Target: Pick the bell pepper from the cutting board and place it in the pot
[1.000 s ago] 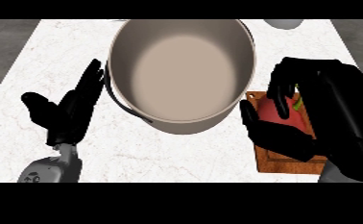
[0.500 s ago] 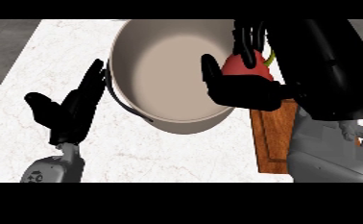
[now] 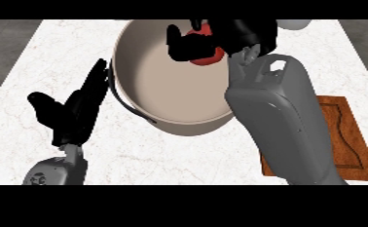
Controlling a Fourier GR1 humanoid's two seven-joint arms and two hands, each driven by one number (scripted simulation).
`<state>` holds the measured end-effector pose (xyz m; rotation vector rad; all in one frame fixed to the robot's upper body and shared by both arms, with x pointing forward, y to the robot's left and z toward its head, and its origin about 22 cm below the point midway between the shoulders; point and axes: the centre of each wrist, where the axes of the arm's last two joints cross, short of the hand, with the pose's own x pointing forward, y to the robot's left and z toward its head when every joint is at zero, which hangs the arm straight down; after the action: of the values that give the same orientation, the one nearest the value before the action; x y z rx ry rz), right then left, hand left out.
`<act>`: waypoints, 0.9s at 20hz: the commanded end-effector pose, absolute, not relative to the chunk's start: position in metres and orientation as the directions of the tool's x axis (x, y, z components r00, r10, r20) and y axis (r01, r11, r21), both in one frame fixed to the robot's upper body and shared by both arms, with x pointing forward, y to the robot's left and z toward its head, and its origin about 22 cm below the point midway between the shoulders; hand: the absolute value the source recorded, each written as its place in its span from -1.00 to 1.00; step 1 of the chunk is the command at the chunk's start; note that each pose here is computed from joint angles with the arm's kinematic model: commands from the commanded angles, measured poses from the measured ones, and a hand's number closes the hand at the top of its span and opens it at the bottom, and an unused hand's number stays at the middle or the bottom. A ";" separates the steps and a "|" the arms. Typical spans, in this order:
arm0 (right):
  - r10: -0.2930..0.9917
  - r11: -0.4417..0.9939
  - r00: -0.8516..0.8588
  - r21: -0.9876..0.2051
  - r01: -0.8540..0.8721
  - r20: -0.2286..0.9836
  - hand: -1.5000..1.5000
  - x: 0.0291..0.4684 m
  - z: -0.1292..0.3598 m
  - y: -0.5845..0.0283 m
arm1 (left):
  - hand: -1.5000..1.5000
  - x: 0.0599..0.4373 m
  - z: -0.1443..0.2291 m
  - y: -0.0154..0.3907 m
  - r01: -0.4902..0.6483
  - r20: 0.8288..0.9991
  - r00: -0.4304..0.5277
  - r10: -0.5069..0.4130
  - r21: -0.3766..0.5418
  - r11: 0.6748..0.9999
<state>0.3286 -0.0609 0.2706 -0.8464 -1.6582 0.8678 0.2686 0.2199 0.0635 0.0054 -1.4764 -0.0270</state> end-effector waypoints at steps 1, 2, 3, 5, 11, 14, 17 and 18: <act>0.873 0.465 -0.211 -0.881 0.086 0.440 1.00 0.357 0.237 -0.051 | 0.00 0.259 0.056 0.224 0.028 0.995 0.100 -0.024 0.022 0.999; 0.879 0.447 -0.224 -0.890 0.086 0.420 1.00 0.362 0.246 -0.043 | 0.00 0.273 0.060 0.221 0.009 0.997 0.079 -0.015 0.014 1.000; 0.881 0.433 -0.242 -0.899 0.068 0.407 1.00 0.374 0.250 -0.040 | 0.00 0.285 0.074 0.219 0.019 0.997 0.082 -0.006 0.004 1.000; 0.865 0.452 -0.231 -0.891 -0.028 0.446 1.00 0.367 0.227 -0.042 | 0.00 0.263 0.057 0.231 0.009 0.995 0.096 -0.029 0.029 1.000; 0.785 0.611 0.002 -0.774 -0.164 0.619 -1.00 0.385 0.192 -0.037 | 0.00 0.276 0.066 0.207 0.045 0.996 0.088 -0.019 0.015 0.999; 0.687 0.718 0.001 -0.679 -0.157 0.726 -1.00 0.387 0.182 -0.034 | 0.00 0.283 0.062 0.209 0.041 0.995 0.097 -0.006 0.002 0.999; 0.580 0.807 -0.039 -0.581 -0.110 0.813 -1.00 0.389 0.176 -0.048 | 0.00 0.275 0.063 0.222 0.017 0.997 0.076 -0.028 0.027 0.999; 0.540 0.836 -0.068 -0.544 -0.071 0.839 -1.00 0.380 0.183 -0.044 | 0.00 0.272 0.061 0.218 0.026 0.996 0.094 -0.012 0.009 1.000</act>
<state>0.3856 -0.0434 0.1856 -0.4566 -1.4977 0.6679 0.2756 0.2207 0.0617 -0.0051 -1.4818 -0.0320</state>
